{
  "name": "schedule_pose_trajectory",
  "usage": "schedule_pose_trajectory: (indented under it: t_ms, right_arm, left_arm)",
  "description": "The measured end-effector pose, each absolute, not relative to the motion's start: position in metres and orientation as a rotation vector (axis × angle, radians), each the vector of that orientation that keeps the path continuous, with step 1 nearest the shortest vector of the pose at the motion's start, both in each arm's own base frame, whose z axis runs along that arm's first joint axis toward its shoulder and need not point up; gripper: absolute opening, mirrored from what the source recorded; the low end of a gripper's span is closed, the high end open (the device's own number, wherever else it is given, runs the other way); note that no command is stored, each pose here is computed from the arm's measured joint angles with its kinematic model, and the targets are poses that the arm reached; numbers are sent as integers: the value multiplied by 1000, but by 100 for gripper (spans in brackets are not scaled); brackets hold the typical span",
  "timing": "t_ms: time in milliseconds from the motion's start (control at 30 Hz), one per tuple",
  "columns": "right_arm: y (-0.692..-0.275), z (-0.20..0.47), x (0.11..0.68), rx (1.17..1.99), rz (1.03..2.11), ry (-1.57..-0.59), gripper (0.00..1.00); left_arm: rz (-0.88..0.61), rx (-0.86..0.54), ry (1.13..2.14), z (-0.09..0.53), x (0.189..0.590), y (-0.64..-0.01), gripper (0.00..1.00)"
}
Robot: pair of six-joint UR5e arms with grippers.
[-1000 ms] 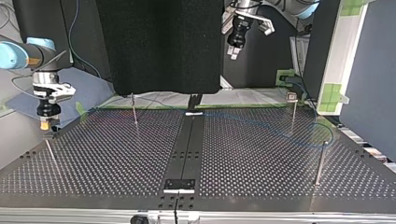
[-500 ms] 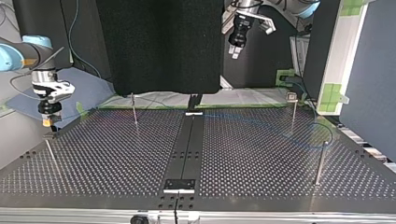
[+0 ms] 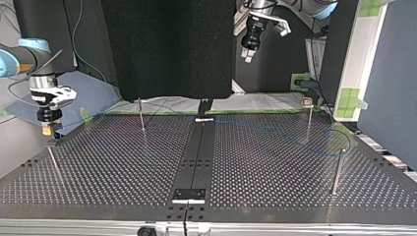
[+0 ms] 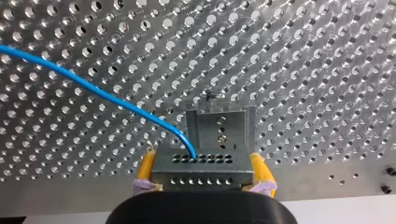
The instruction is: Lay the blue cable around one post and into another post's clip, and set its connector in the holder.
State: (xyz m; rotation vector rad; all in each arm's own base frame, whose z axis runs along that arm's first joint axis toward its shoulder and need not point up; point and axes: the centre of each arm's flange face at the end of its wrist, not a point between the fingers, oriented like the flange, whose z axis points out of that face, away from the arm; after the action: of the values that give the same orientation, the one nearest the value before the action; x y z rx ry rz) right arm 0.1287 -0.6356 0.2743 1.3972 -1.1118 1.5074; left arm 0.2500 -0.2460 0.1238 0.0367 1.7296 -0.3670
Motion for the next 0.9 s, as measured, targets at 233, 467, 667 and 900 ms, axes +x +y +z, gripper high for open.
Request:
schedule_pose_trajectory:
  t_ms: [233, 467, 667, 900]
  right_arm:
    - [-637, 278, 129, 1411, 1512, -1079, 2]
    - [-640, 281, 128, 1404, 1523, -1055, 2]
    - [-644, 284, 123, 1396, 1525, -1047, 2]
    - [-647, 286, 117, 1390, 1519, -1048, 2]
  left_arm:
    - [-367, 35, 1729, 124, 251, -246, 99]
    - [-366, 34, 1727, 124, 252, -245, 99]
    - [-365, 31, 1723, 126, 255, -246, 99]
    - [-362, 30, 1729, 126, 257, -246, 99]
